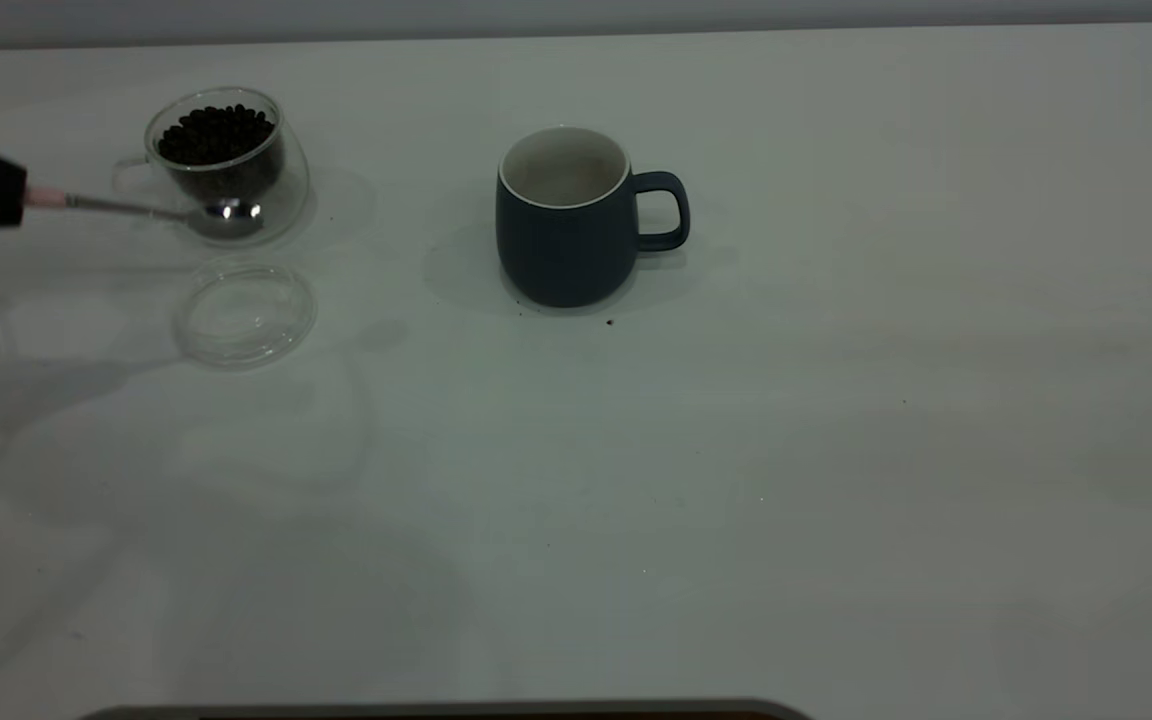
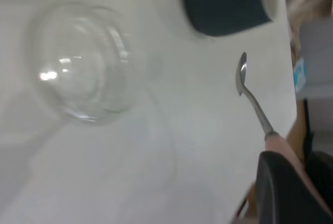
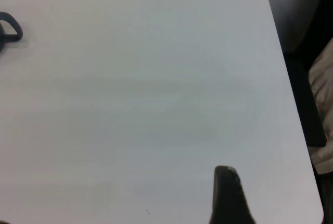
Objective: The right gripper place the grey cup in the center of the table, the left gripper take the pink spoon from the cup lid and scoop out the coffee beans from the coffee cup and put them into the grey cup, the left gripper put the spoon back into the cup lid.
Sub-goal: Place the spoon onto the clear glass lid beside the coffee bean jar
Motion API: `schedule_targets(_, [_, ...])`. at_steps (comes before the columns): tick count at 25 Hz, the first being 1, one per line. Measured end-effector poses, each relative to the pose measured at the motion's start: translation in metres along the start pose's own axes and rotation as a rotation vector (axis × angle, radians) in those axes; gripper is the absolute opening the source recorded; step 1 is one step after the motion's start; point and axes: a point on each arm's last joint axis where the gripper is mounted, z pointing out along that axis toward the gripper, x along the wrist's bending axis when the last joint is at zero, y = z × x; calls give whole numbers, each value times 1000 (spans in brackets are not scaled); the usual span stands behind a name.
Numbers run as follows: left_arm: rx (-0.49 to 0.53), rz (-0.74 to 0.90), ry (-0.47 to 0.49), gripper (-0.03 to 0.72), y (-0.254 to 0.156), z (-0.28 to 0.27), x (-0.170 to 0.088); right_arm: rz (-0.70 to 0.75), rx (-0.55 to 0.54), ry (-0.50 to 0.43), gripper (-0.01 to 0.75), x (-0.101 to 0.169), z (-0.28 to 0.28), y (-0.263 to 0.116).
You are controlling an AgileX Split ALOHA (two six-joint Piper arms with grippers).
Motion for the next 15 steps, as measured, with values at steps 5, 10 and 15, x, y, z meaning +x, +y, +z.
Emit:
schedule_targets(5, [-70, -21, 5, 119, -6, 11, 24, 0, 0, 0, 508, 0, 0, 0])
schedule_targets(10, [-86, -43, 79, 119, -11, 17, 42, 0, 0, 0, 508, 0, 0, 0])
schedule_targets(15, [-85, -25, 101, 119, -13, 20, 49, 0, 0, 0, 508, 0, 0, 0])
